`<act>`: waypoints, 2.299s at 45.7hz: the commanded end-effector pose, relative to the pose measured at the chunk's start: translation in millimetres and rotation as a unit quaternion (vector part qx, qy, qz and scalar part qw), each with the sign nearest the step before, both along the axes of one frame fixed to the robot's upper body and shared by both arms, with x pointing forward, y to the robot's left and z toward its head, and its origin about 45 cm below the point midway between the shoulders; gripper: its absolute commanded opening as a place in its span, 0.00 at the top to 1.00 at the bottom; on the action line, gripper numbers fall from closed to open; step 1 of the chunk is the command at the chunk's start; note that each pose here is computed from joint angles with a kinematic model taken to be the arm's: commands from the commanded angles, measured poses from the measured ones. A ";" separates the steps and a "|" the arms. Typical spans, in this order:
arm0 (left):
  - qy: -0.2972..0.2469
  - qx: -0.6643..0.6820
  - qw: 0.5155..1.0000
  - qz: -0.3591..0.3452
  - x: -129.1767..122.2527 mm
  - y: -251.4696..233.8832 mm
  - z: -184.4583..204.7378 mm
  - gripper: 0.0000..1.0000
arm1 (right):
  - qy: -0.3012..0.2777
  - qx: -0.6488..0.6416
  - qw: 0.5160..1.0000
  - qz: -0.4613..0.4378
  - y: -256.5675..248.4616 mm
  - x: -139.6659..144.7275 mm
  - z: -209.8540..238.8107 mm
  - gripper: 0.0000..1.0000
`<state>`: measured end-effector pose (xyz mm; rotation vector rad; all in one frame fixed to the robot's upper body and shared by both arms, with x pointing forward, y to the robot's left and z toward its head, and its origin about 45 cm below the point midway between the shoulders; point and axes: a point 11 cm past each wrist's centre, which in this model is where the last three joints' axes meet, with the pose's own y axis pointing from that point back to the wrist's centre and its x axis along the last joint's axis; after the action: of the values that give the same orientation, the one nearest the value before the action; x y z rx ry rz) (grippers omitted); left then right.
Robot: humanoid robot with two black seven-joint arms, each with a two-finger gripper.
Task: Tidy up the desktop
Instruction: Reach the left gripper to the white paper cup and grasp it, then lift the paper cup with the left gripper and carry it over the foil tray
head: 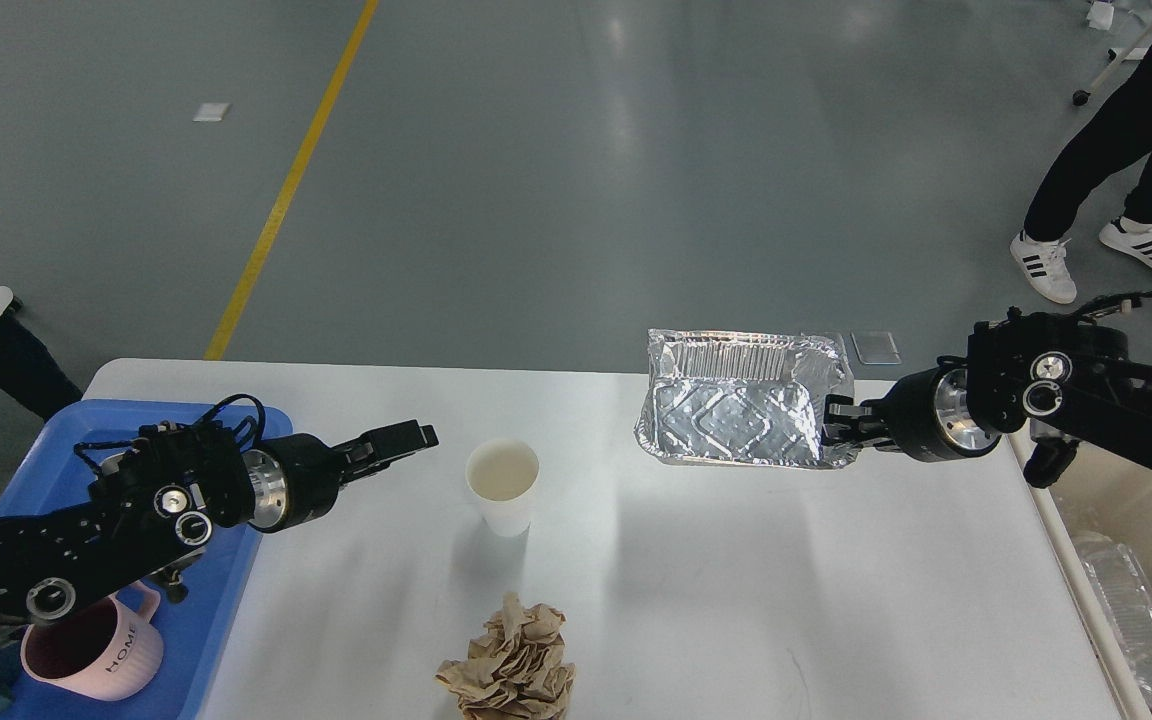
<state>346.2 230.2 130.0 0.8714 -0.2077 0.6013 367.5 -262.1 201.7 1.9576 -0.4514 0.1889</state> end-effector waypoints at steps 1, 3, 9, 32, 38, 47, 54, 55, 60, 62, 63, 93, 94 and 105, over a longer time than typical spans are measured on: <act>0.003 -0.016 0.999 -0.029 5.4 -46.8 -9.6 0.03 | -0.001 -0.001 1.000 -0.002 -1.7 0.4 0.7 1.00; 0.006 -0.010 0.999 -0.034 6.4 -51.5 -13.6 0.03 | -0.001 -0.003 1.000 -0.003 -4.0 0.3 0.7 1.00; 0.016 0.010 0.999 -0.045 3.3 -58.9 -28.2 0.04 | -0.002 -0.003 1.000 -0.003 -6.1 -1.4 2.3 1.00; 0.026 0.023 0.998 -0.047 0.3 -61.6 -36.8 0.55 | -0.002 -0.003 1.000 -0.003 -5.5 -1.3 2.2 1.00; 0.036 0.031 0.997 -0.058 -6.9 -62.7 -43.8 0.77 | -0.001 -0.003 1.000 -0.003 -5.6 -1.7 1.6 1.00; 0.036 0.029 0.997 -0.063 -6.6 -63.2 -42.7 0.99 | 0.000 -0.003 1.000 -0.004 -5.8 -2.1 1.0 1.00; 0.041 0.030 0.996 -0.074 -4.2 -61.8 -36.4 1.00 | 0.000 -0.002 1.000 -0.002 -4.1 -2.0 0.5 1.00; 0.041 0.030 0.996 -0.077 -3.5 -61.4 -34.5 1.00 | 0.000 -0.001 1.000 -0.002 -3.4 -2.0 0.3 1.00; 0.036 0.037 0.996 -0.077 0.3 -49.8 -25.0 1.00 | 0.000 -0.001 1.000 -0.001 -2.5 -1.9 -0.1 1.00; 0.032 0.037 0.996 -0.081 -0.1 -45.7 -18.9 1.00 | 0.000 -0.001 1.000 -0.001 -2.5 -1.9 -0.1 1.00; 0.029 0.038 0.995 -0.083 0.3 -43.7 -14.5 1.00 | 0.000 -0.001 1.000 -0.002 -3.2 -1.8 0.1 1.00; -0.092 0.103 0.984 -0.113 35.8 34.4 167.4 1.00 | 0.002 0.003 1.000 0.005 4.7 -2.2 -1.8 1.00; -0.095 0.104 0.983 -0.115 36.9 33.4 170.8 1.00 | 0.002 0.003 1.000 0.005 4.7 -2.2 -1.8 1.00; -0.125 0.095 0.978 -0.138 52.7 5.9 196.1 1.00 | 0.002 0.004 1.000 0.006 5.6 -2.7 -1.7 1.00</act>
<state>390.1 255.1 314.4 0.9640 -0.5791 0.4464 365.1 -256.9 200.0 1.9678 -0.4388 0.1903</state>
